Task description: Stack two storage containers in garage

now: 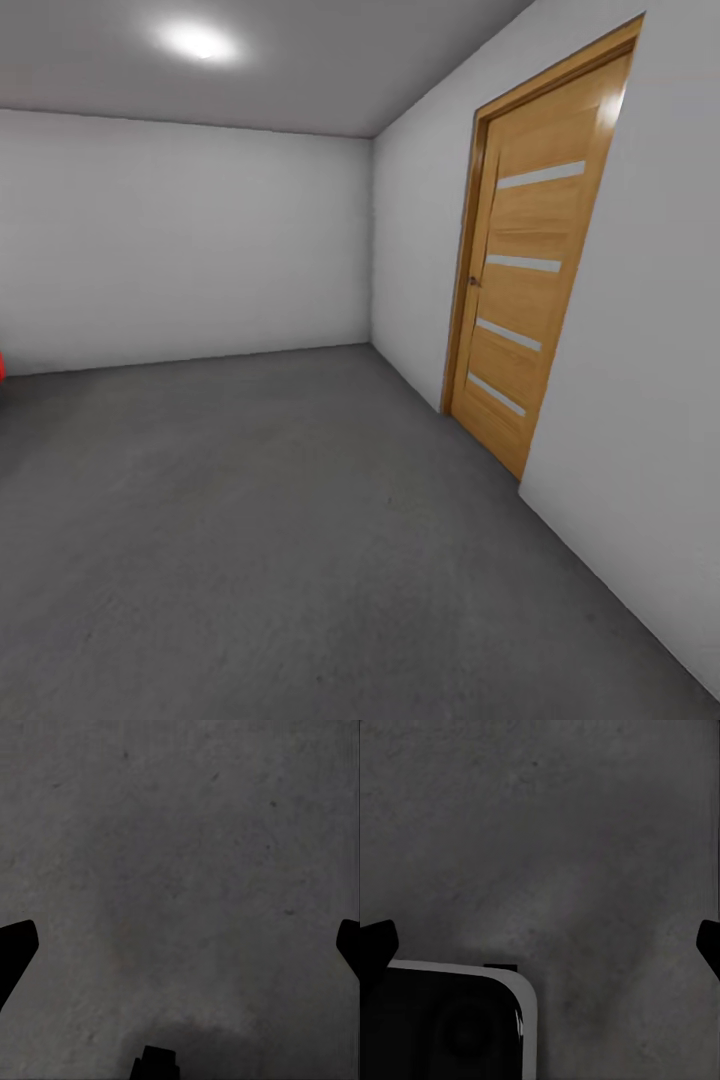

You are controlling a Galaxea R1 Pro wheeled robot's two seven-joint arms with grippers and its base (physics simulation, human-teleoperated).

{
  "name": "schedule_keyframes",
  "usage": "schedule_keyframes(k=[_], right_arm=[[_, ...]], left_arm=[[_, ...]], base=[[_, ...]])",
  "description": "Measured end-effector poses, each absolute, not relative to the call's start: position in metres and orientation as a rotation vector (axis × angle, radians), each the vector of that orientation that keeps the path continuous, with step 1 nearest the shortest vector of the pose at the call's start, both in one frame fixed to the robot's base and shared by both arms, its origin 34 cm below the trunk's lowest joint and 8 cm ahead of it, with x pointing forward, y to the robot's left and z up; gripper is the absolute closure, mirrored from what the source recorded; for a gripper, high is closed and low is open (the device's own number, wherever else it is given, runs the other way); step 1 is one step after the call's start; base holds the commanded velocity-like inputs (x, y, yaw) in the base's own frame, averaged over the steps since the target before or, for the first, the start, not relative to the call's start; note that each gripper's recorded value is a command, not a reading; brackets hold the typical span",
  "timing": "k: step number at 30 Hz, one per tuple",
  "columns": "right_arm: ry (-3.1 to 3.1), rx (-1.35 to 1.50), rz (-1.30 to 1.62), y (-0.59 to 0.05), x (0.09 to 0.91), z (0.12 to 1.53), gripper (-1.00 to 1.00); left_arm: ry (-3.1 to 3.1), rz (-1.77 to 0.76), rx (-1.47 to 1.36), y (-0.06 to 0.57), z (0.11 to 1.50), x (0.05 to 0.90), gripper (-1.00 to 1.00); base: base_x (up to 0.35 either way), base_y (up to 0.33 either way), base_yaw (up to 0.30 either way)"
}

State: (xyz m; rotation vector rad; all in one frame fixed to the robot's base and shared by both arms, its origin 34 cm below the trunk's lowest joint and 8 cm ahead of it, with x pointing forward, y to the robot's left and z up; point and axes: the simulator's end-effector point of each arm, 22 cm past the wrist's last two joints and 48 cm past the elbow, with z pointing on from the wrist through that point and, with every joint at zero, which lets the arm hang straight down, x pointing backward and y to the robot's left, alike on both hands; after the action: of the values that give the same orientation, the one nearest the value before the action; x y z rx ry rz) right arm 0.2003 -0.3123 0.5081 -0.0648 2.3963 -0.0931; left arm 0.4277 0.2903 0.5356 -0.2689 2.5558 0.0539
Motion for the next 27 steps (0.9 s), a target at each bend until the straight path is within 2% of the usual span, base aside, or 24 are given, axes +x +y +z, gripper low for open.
schedule_keyframes(k=[20, 27], right_arm=[[2.395, -0.065, -0.093, -0.3124, 0.2004, 0.5082, -1.00], [2.396, -0.065, -0.093, -0.3124, 0.2003, 0.5081, -1.00]], left_arm=[[2.556, 0.054, -0.269, 0.2903, 0.5355, 0.4275, -1.00], [2.555, 0.054, -0.269, 0.2904, 0.5358, 0.4277, -1.00]], base=[[0.327, 0.004, -0.276], [0.327, 0.097, -0.077]])
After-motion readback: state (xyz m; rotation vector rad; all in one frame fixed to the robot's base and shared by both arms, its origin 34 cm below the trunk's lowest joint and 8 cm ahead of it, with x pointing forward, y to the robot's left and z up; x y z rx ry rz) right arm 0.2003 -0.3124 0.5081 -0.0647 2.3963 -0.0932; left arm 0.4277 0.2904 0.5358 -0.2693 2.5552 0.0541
